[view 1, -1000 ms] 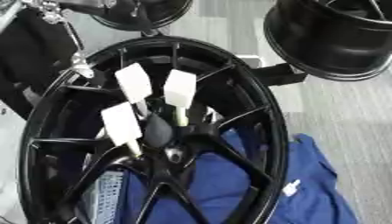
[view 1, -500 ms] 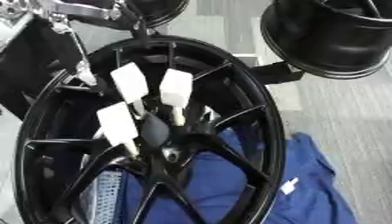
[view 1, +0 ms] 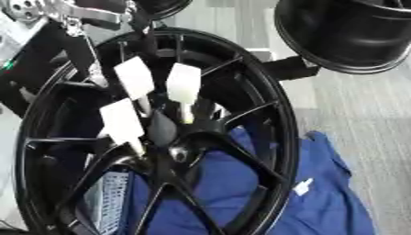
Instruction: Pull the pin out of the wheel hub.
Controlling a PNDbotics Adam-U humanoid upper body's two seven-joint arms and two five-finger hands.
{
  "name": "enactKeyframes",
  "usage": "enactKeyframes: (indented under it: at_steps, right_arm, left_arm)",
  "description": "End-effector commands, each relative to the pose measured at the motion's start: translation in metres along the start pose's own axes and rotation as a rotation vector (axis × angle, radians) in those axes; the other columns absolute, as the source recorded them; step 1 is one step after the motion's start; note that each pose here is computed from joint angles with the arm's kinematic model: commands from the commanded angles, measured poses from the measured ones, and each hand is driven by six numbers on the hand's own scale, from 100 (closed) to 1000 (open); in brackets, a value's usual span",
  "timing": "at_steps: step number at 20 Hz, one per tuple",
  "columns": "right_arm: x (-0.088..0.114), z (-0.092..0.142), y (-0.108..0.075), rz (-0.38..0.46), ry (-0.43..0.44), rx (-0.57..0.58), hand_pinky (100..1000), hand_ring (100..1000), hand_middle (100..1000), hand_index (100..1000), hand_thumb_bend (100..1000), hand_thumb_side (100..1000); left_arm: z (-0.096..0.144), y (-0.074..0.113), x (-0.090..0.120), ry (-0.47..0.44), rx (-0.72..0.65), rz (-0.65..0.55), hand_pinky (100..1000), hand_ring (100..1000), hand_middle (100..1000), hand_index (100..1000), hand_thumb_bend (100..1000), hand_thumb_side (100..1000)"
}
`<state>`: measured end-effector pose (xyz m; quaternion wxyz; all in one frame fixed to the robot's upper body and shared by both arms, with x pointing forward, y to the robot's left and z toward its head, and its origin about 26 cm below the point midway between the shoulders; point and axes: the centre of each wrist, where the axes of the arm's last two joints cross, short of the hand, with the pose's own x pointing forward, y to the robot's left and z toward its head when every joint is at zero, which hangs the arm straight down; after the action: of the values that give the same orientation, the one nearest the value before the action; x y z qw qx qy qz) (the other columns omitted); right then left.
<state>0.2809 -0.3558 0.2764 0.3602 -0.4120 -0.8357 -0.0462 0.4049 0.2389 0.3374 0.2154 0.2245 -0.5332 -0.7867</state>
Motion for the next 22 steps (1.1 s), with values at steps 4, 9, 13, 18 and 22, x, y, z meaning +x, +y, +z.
enactKeyframes:
  at_steps: [4, 9, 13, 18, 22]
  right_arm:
    - [0.0069, -0.006, -0.0055, 0.005, -0.039, -0.029, 677, 629, 570, 754, 100, 438]
    - [0.0063, -0.0054, -0.0055, 0.0, -0.037, -0.032, 677, 629, 571, 755, 100, 439]
    - [0.0061, -0.0054, -0.0056, -0.004, -0.039, -0.039, 677, 629, 571, 755, 100, 439]
    - [0.0054, -0.0048, -0.0055, -0.008, -0.036, -0.046, 676, 629, 571, 755, 100, 440]
    - [0.0047, -0.0042, -0.0055, -0.012, -0.032, -0.053, 676, 630, 571, 755, 100, 442]
  left_arm:
    - [0.0024, 0.0071, -0.0011, -0.079, -0.095, -0.087, 818, 728, 644, 751, 670, 100]
    - [-0.0014, 0.0099, 0.0004, -0.087, -0.092, -0.084, 803, 698, 602, 743, 659, 100]
    - [-0.0038, 0.0091, -0.0006, -0.082, -0.099, -0.084, 792, 676, 571, 726, 655, 100]
    - [-0.005, 0.0073, -0.0027, -0.078, -0.105, -0.081, 776, 645, 540, 689, 626, 100]
    - [-0.0053, 0.0076, -0.0028, -0.083, -0.101, -0.075, 765, 627, 525, 672, 607, 100]
